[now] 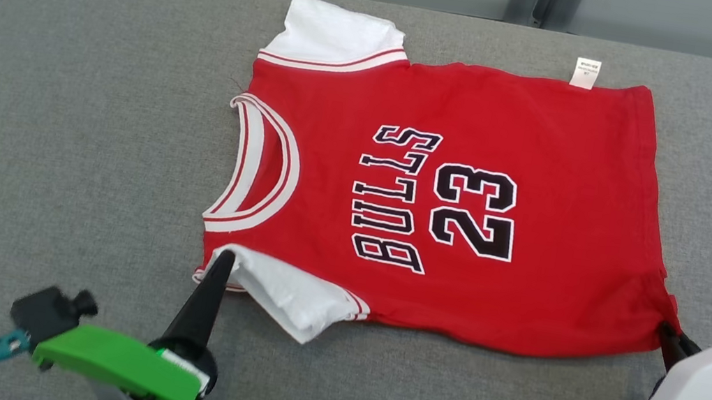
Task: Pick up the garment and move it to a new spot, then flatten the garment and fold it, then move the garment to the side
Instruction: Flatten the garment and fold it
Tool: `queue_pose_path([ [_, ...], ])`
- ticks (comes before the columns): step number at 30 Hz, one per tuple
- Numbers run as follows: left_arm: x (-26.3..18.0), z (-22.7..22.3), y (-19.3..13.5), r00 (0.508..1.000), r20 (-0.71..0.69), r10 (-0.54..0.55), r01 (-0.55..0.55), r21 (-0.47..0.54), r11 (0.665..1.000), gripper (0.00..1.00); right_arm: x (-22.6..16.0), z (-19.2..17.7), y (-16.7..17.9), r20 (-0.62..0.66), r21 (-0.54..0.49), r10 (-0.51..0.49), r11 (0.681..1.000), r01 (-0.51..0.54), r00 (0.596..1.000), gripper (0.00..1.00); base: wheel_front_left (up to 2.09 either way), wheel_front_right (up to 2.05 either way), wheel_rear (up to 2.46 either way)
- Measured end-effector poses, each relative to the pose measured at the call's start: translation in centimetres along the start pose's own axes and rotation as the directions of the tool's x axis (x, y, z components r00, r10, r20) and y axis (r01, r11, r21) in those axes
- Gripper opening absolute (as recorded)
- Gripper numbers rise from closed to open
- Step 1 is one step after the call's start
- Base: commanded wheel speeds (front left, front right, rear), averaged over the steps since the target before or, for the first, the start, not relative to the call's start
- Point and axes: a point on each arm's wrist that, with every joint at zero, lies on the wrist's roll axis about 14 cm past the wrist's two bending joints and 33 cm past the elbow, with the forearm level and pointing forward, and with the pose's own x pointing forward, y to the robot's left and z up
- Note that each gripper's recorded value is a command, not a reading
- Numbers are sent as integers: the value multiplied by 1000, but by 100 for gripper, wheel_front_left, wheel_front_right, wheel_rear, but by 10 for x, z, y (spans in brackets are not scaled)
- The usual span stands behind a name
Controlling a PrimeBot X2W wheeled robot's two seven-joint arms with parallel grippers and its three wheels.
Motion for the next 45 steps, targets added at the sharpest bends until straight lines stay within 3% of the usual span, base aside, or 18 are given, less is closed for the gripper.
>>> queue_pose_path([
  [7,55,0,-8,999,-41,-35,40,124,991,0,27,7,3,-47,-32,21,999,-23,999,0,0,0,0],
  [13,85,15,-10,999,13,-48,45,141,989,0,40,10,1,-58,-30,13,999,-14,998,0,0,0,0],
  [16,100,19,-9,998,23,-50,46,147,988,0,49,21,8,-20,22,40,999,-40,999,0,0,0,0],
  [30,131,20,-6,997,47,-67,58,173,983,0,84,40,13,12,71,45,996,-46,999,0,0,0,0],
  [38,140,24,-3,996,60,-69,56,201,978,0,98,32,11,-14,62,23,998,-22,1000,0,0,0,0],
  [39,141,24,-2,996,59,-68,54,208,977,0,99,33,12,-4,61,26,998,-25,1000,9,0,0,0],
  [40,142,22,-2,996,53,-67,54,215,975,0,100,36,13,8,63,26,998,-27,1000,91,0,0,0],
  [41,143,21,-1,997,50,-66,53,218,974,15,101,38,13,19,67,29,997,-30,999,100,0,0,0],
  [42,144,22,-1,996,54,-69,55,228,972,68,101,40,14,28,71,31,997,-33,999,100,0,0,0],
  [43,145,22,-2,995,59,-76,60,238,969,100,102,40,15,31,75,34,997,-36,999,100,0,0,0],
  [45,146,25,-3,994,73,-81,60,250,966,100,102,40,13,39,80,30,996,-33,999,100,0,0,0],
])
